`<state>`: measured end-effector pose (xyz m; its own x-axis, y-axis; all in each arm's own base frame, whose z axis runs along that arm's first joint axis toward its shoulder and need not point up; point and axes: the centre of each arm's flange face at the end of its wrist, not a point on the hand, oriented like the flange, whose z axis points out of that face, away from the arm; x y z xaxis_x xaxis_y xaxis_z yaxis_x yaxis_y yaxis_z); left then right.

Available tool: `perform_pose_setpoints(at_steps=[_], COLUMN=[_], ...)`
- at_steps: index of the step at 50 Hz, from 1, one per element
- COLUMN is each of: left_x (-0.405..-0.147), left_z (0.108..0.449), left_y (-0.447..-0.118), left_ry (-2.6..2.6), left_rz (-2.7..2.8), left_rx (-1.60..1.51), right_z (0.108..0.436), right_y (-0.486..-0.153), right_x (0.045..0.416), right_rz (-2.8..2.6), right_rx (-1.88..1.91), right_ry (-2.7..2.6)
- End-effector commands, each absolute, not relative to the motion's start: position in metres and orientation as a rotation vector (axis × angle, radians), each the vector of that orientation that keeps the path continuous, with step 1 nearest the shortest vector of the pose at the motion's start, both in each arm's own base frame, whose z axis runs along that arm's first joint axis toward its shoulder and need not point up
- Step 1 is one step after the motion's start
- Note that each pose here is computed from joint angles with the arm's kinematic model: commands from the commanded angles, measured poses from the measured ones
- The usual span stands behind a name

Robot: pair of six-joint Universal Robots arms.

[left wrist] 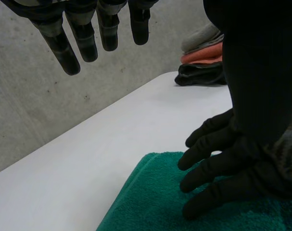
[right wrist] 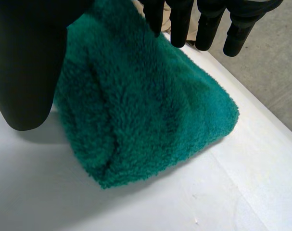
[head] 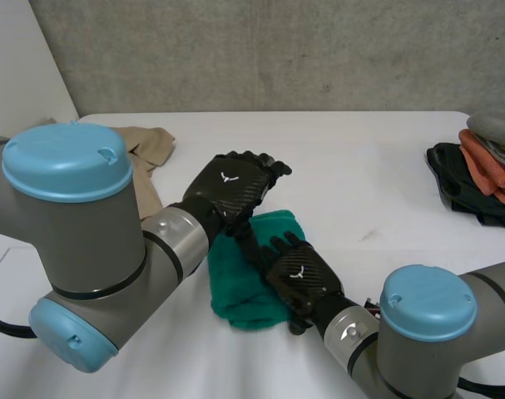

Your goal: Fold the laundry.

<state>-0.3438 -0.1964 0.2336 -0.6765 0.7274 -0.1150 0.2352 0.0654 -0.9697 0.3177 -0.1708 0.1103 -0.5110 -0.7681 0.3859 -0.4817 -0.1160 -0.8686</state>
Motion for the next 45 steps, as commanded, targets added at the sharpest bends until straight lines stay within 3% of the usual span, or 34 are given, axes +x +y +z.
perform_pose_setpoints(at_steps=[1, 16, 36, 45], left_x=[-0.344, -0.344, -0.352, -0.354], left_z=[0.232, 0.235, 0.269, 0.278], left_y=[-0.196, -0.194, -0.186, -0.189], left_ry=[-1.952, -1.938, -1.712, -1.678], left_rz=[1.641, 1.645, 1.635, 1.655], left_rx=[-0.958, -0.960, -1.024, -1.021], right_z=[0.104, 0.108, 0.112, 0.119], right_y=[-0.181, -0.201, -0.215, -0.223], right_x=[0.323, 0.337, 0.350, 0.327], right_rz=[-1.741, -1.806, -1.828, -1.811], right_rx=[-1.434, -1.429, -1.404, -1.379], right_ry=[1.864, 1.818, 1.759, 1.848])
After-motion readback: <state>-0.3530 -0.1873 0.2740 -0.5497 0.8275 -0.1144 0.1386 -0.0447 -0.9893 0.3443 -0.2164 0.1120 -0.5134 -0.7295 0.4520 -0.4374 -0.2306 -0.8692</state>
